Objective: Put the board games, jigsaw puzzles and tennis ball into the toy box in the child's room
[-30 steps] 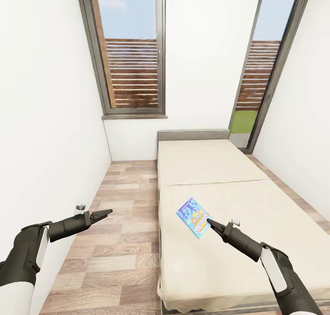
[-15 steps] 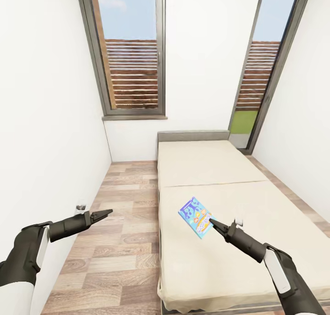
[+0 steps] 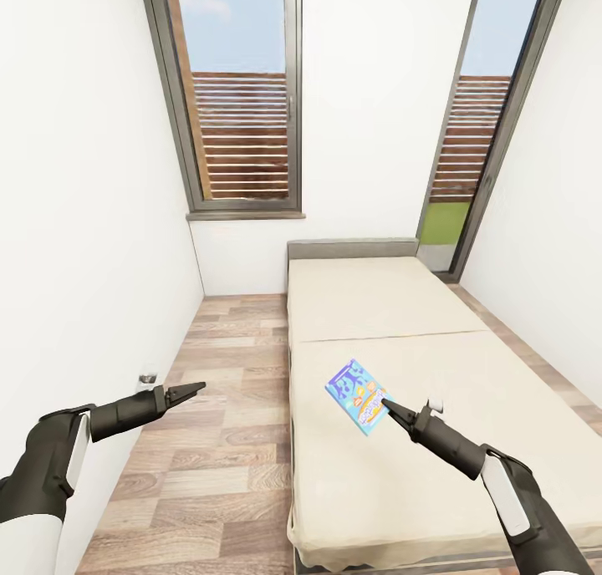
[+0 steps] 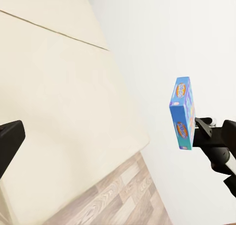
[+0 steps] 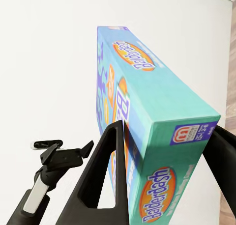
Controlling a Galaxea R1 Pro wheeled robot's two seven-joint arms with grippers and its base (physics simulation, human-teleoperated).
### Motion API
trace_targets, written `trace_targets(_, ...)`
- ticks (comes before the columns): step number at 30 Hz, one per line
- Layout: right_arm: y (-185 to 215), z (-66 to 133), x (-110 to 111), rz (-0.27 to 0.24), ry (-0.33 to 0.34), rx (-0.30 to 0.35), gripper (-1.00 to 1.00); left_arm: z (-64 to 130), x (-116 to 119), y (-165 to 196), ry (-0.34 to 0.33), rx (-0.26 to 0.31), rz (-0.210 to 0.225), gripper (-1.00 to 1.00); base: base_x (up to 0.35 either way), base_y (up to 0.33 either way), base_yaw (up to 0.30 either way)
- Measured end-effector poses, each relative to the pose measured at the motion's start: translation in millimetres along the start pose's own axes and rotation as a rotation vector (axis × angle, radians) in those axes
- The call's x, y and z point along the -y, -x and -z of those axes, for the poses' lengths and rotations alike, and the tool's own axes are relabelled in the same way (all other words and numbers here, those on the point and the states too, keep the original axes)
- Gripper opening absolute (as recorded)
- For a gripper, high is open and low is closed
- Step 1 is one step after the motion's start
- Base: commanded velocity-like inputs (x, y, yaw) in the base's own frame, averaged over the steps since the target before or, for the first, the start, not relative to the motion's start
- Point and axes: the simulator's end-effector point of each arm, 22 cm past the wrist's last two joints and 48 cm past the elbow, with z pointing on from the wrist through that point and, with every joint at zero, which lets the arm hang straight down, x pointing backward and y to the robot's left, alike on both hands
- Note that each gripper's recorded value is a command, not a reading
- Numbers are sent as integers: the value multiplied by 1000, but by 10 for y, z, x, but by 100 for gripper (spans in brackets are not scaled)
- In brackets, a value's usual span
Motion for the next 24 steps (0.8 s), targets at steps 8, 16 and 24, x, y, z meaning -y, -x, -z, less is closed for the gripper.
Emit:
trace_targets(8,-5,9,22,-6,-3,1,-100,0,6,4,-2,1,-4,100,0,0,0)
trace_targets(16,-6,12,25,-6,-4,1,-100,1,23,18,-3,3,-11,100,27,-143,0)
trace_targets(24,0,15,27,-4,-5,2,-100,-1,21,21,-1,3,-11,100,31,-289,-64)
